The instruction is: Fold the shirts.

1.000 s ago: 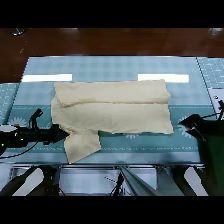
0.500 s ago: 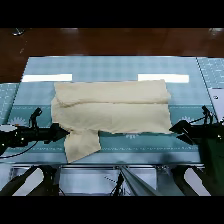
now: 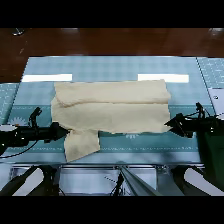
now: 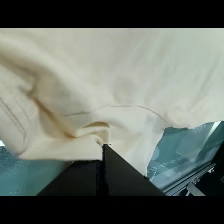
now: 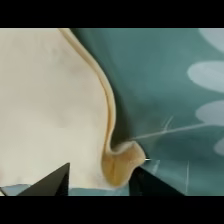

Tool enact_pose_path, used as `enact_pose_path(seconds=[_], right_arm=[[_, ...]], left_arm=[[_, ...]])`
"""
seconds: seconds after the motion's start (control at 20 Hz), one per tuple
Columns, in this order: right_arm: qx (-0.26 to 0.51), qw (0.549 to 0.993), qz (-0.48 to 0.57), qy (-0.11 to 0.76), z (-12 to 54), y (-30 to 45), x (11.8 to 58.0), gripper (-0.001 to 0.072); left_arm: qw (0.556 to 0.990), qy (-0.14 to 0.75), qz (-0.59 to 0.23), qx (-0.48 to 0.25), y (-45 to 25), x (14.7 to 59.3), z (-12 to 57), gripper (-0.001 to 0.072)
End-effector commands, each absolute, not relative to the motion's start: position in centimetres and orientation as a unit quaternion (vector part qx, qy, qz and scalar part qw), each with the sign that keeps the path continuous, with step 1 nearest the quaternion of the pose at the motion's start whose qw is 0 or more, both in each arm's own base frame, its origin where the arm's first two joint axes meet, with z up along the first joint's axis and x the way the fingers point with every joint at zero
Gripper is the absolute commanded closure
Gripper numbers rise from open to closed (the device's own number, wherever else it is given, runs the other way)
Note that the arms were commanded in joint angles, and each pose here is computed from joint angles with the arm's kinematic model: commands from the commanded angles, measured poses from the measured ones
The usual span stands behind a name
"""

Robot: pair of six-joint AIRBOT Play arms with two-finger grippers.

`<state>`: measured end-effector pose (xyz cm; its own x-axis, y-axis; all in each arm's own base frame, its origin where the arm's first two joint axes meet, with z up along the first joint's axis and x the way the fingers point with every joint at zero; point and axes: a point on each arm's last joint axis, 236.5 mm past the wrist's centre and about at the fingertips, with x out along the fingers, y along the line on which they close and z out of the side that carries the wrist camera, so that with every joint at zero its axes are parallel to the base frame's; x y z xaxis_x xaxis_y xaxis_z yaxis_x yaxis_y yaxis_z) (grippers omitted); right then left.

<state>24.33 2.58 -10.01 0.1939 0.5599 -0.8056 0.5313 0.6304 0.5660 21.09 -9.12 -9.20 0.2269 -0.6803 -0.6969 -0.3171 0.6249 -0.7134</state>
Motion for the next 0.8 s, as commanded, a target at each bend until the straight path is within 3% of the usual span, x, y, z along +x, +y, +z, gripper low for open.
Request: enact_pose_path(seconds=[0.0,0.05,0.35,0.75], right_arm=[[0.43,0.635,0.053,0.64,-9.6,3.4,24.9,0.0477],[0.414,0.644,0.079,0.638,-9.2,3.7,24.9,0.0692],[0.381,0.684,0.097,0.614,-5.2,1.6,28.7,0.0695],[0.37,0.737,0.133,0.55,-1.4,2.3,39.5,0.0695]], left_arm=[[0.667,0.601,-0.137,-0.418,-9.2,21.4,-9.0,0.0675],[0.669,0.6,-0.138,-0.418,-9.2,21.6,-8.8,0.0675],[0.723,0.533,-0.154,-0.413,-7.5,27.6,-3.9,0.0676],[0.738,0.504,-0.139,-0.427,-6.9,39.7,-0.9,0.0676]])
